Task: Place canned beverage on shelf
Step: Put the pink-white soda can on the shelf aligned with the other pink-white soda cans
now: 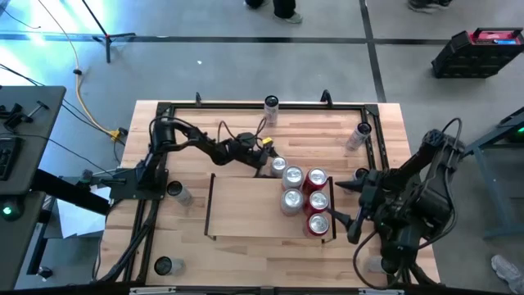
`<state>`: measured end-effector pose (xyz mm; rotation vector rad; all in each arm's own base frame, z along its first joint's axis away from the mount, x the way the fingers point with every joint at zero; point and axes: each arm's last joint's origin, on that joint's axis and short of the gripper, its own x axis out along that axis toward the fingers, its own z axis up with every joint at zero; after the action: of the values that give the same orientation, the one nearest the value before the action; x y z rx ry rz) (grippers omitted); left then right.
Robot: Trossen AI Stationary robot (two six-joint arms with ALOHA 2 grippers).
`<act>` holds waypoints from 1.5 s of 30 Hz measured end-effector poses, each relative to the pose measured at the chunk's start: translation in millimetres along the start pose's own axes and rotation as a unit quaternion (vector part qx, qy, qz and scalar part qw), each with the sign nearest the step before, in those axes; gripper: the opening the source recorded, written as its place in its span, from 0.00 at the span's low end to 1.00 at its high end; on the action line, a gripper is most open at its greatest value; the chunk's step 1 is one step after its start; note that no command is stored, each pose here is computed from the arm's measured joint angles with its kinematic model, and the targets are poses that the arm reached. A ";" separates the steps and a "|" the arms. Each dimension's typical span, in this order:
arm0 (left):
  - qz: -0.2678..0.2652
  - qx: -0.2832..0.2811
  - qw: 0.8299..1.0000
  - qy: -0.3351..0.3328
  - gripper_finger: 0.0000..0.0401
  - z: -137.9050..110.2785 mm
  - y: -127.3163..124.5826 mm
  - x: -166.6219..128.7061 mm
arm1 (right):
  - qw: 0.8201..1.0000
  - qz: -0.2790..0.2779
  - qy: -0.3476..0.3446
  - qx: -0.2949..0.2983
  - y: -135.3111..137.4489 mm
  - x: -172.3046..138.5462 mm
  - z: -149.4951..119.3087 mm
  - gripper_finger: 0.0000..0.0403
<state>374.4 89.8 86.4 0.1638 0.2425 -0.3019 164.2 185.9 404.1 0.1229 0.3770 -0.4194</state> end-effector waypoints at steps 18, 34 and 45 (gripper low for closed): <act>0.049 -0.007 0.999 0.014 0.75 -3.4 8.8 17.6 | 1.000 -0.007 0.001 -0.015 3.2 2.2 -3.6 0.85; 0.205 -0.017 0.976 0.071 0.71 59.2 26.6 -17.9 | 1.000 -0.006 0.001 -0.012 3.3 2.2 -3.5 0.85; 0.274 -0.007 0.959 0.077 0.71 91.8 40.7 -49.5 | 1.000 -0.004 0.003 -0.008 3.9 2.2 -3.5 0.85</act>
<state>360.7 123.8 192.2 0.2336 0.3424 0.2659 166.6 189.3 400.2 0.1065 0.3872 -0.4233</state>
